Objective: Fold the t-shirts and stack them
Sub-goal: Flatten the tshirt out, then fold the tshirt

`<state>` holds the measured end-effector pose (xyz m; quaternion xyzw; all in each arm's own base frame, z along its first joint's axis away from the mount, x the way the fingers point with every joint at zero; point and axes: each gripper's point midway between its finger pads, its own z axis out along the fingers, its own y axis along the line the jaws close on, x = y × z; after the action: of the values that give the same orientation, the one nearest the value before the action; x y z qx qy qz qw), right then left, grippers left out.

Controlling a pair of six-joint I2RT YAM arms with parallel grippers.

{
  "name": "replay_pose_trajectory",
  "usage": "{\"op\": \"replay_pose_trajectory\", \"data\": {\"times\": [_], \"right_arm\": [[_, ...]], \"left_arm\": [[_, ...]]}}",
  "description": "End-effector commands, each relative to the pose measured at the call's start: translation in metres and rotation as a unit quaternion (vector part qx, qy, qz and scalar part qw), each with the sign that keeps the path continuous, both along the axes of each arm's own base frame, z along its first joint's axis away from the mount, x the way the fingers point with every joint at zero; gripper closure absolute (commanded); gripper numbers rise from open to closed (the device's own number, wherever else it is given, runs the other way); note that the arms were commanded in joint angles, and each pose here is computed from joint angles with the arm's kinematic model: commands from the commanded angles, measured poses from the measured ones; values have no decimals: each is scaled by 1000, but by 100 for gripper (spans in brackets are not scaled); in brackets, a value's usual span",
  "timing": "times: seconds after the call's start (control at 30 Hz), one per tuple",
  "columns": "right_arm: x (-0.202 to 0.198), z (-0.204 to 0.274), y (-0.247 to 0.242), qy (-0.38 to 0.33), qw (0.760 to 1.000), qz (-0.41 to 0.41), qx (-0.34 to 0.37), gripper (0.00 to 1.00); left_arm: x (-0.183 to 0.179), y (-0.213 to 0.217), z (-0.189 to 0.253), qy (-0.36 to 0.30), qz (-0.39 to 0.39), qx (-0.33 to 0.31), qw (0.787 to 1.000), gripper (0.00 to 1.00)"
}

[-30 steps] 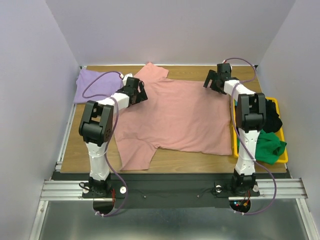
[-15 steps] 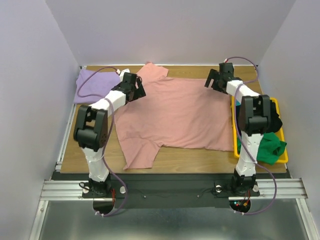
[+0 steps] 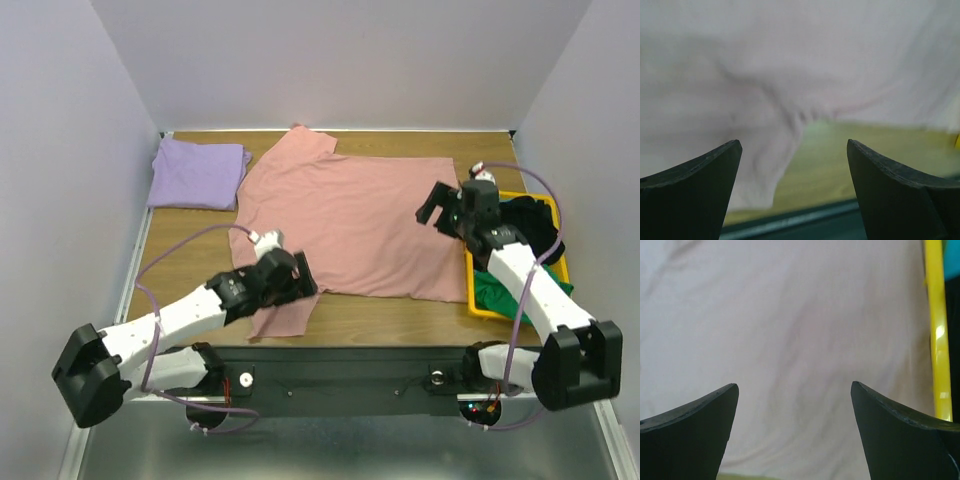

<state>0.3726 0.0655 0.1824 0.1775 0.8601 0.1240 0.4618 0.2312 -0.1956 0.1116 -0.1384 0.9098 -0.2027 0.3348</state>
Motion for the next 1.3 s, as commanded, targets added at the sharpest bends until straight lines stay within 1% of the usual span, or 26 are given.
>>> {"op": "replay_pose_trajectory", "data": {"times": [0.0,0.03,0.07,0.13,0.2,0.23,0.33,0.37,0.47,0.53,0.7,0.73,0.83,0.87,0.9,0.93,0.97,1.0,1.07,1.17,1.2,1.27], "right_arm": [[-39,-15,10,13,999,12,37,0],[-44,-16,13,15,999,19,40,0],[-50,-11,13,7,999,22,45,0],[-60,-20,14,17,998,24,47,0],[-67,-24,12,22,998,23,47,0],[-71,-29,11,27,998,21,48,0],[-78,-39,10,41,998,14,50,0],[-82,-46,10,50,997,15,50,0],[-90,-60,10,72,996,12,53,0],[-99,-67,19,87,994,32,65,0],[-119,-78,33,109,992,43,51,0],[-124,-81,37,115,991,49,41,0],[-134,-92,38,136,989,36,34,0],[-138,-96,39,142,989,37,32,0],[-141,-98,37,148,988,26,37,0],[-145,-102,35,153,987,18,36,0],[-147,-103,33,155,987,13,36,0],[-152,-105,30,165,986,2,39,0],[-157,-103,26,161,986,-8,41,0],[-172,-108,20,180,982,-27,44,0],[-175,-111,21,186,981,-30,52,0],[-178,-114,21,190,979,-39,62,0]], "left_arm": [[-73,-12,-25,73,-22,-16,997,1],[-90,-19,-27,89,-32,-20,995,1],[-105,-9,-39,114,-32,7,993,1],[-123,-2,-54,142,-28,37,989,1],[-132,13,-67,166,-11,71,984,1],[-131,17,-72,166,-3,84,982,2],[-126,11,-79,160,-1,86,983,2],[-121,1,-77,150,-10,72,986,2],[-110,-3,-80,138,5,86,987,7],[-105,-1,-86,139,17,107,984,10],[-95,13,-103,154,39,151,976,25],[-93,13,-105,154,38,151,976,32],[-95,8,-107,160,22,147,976,43],[-95,5,-107,160,12,144,977,54],[-98,3,-107,166,6,140,976,61],[-99,3,-106,169,1,140,976,72],[-102,4,-108,173,-4,142,975,86],[-105,5,-108,177,-7,140,974,88],[-113,7,-111,189,-16,133,973,96],[-121,11,-113,201,-26,135,970,97],[-123,11,-112,204,-28,132,970,99],[-128,6,-109,211,-43,121,969,100]]}}
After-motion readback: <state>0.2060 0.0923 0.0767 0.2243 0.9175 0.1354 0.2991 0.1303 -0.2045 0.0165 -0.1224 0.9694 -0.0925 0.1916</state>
